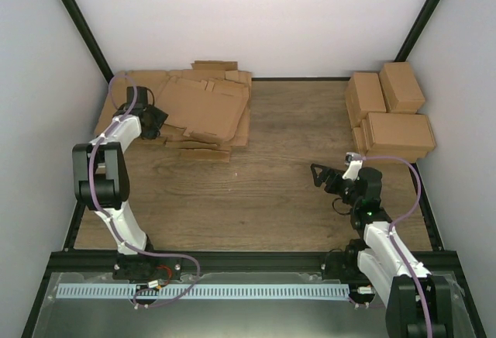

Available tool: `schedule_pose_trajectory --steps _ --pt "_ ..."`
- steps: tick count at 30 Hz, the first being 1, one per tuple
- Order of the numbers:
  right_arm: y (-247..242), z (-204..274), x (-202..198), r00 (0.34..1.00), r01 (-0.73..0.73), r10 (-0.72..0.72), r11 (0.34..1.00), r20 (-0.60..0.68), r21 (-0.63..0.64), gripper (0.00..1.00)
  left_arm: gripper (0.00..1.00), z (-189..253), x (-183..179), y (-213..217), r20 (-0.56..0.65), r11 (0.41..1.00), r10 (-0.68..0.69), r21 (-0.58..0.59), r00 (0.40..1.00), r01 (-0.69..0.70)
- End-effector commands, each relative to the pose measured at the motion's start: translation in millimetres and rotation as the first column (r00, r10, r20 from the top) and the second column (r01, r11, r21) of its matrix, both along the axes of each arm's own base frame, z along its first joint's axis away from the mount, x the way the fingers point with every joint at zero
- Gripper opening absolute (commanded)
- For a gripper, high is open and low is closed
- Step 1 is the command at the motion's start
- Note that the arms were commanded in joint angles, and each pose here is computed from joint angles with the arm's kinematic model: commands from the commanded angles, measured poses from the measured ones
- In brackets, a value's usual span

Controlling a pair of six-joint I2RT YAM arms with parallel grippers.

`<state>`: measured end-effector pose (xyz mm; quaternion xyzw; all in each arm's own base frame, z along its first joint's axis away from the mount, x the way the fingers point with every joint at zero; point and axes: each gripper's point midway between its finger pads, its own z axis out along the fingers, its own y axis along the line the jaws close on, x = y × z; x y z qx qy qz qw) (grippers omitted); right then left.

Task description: Fold the paper box

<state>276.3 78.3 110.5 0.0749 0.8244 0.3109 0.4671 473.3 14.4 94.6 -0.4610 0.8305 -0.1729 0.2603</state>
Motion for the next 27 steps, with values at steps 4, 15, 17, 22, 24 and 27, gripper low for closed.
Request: schedule_pose_trajectory --steps 4,15,17,22,24,27 --pt "2 18 7 0.998 -0.004 0.005 1.0 0.055 -0.01 1.0 0.48 -4 20 9 0.016 0.999 0.024 -0.028 1.0 -0.023" --pt "2 19 7 0.998 -0.003 0.004 1.0 0.057 -0.01 1.0 0.48 -20 36 4 0.011 0.995 0.043 -0.091 0.999 -0.041" --pt "1 18 8 0.998 -0.002 0.003 1.0 0.056 -0.011 1.0 0.44 -24 38 2 0.008 0.994 0.042 -0.105 0.999 -0.04" --pt "1 18 8 0.998 0.001 -0.001 1.0 0.055 -0.011 1.0 0.43 -33 43 -2 0.004 0.989 0.04 -0.14 0.999 -0.039" --pt "1 18 7 0.998 0.001 -0.001 1.0 0.055 -0.011 1.0 0.42 -31 48 -4 0.025 0.987 0.037 -0.156 0.999 -0.033" --pt "1 19 8 0.998 0.003 -0.002 1.0 0.057 -0.011 1.0 0.29 -30 54 -7 0.045 0.984 0.033 -0.177 0.998 -0.024"
